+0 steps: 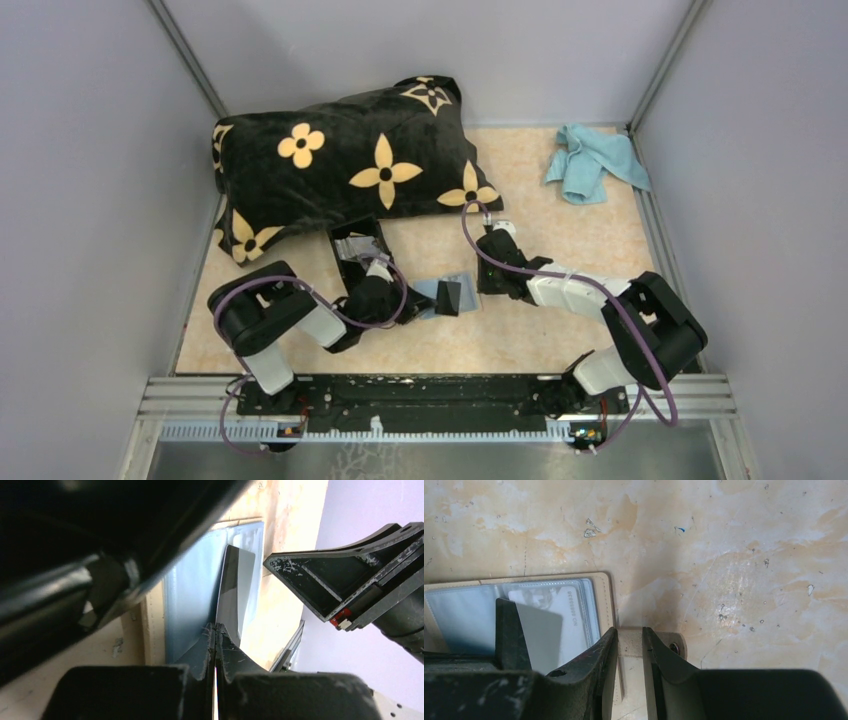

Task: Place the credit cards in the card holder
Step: Insert the credit card into the card holder, then pick up the credit card from the storage box.

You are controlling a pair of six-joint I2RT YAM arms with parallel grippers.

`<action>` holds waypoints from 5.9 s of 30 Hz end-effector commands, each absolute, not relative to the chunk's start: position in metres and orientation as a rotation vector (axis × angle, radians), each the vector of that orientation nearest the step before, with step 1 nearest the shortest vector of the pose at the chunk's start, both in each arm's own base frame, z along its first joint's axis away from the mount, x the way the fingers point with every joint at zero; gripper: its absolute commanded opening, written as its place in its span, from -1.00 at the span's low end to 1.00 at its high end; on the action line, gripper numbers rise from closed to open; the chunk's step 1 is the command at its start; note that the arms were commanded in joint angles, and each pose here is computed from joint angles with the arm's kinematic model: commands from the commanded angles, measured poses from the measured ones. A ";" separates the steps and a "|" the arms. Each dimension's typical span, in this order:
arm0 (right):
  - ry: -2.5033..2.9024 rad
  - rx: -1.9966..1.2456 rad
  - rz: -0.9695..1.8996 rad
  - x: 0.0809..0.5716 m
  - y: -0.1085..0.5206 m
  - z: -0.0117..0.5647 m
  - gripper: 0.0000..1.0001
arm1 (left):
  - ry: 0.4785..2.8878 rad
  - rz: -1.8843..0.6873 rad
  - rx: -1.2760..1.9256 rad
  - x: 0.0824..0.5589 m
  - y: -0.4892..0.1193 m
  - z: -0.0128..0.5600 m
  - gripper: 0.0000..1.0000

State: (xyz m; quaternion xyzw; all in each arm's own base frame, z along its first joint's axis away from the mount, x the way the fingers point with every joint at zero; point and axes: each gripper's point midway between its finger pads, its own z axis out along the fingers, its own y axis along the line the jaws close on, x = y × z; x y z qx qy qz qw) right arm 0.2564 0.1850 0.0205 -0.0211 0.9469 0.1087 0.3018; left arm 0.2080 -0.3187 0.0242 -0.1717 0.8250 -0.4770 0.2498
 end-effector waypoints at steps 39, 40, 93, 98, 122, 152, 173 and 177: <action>2.595 -0.078 0.325 0.238 0.185 -0.003 -0.50 | 2.244 -0.995 -0.443 0.218 -0.354 0.031 -0.76; 2.595 -0.081 0.324 0.238 0.185 -0.003 -0.50 | 2.253 -0.998 -0.426 0.218 -0.357 0.030 -0.72; 2.559 -0.102 0.351 0.243 0.191 0.009 -0.51 | 2.272 -0.460 -0.081 0.250 -0.337 0.032 -1.00; 2.562 -0.104 0.352 0.242 0.191 0.008 -0.50 | 2.287 -0.481 -0.056 0.248 -0.344 0.028 -1.00; 2.565 -0.111 0.348 0.244 0.193 0.007 -0.50 | 2.289 -0.583 0.004 0.248 -0.369 0.036 -0.99; 2.282 -0.537 0.403 0.308 0.336 0.152 -0.17 | 1.912 -0.332 -0.722 0.231 -0.170 0.122 0.24; 2.293 -0.772 0.507 0.323 0.470 0.139 -0.12 | 1.814 -0.284 -1.009 0.203 -0.100 0.094 0.69; 2.312 -0.777 0.501 0.326 0.476 0.131 -0.11 | 1.796 -0.273 -1.029 0.199 -0.088 0.090 0.70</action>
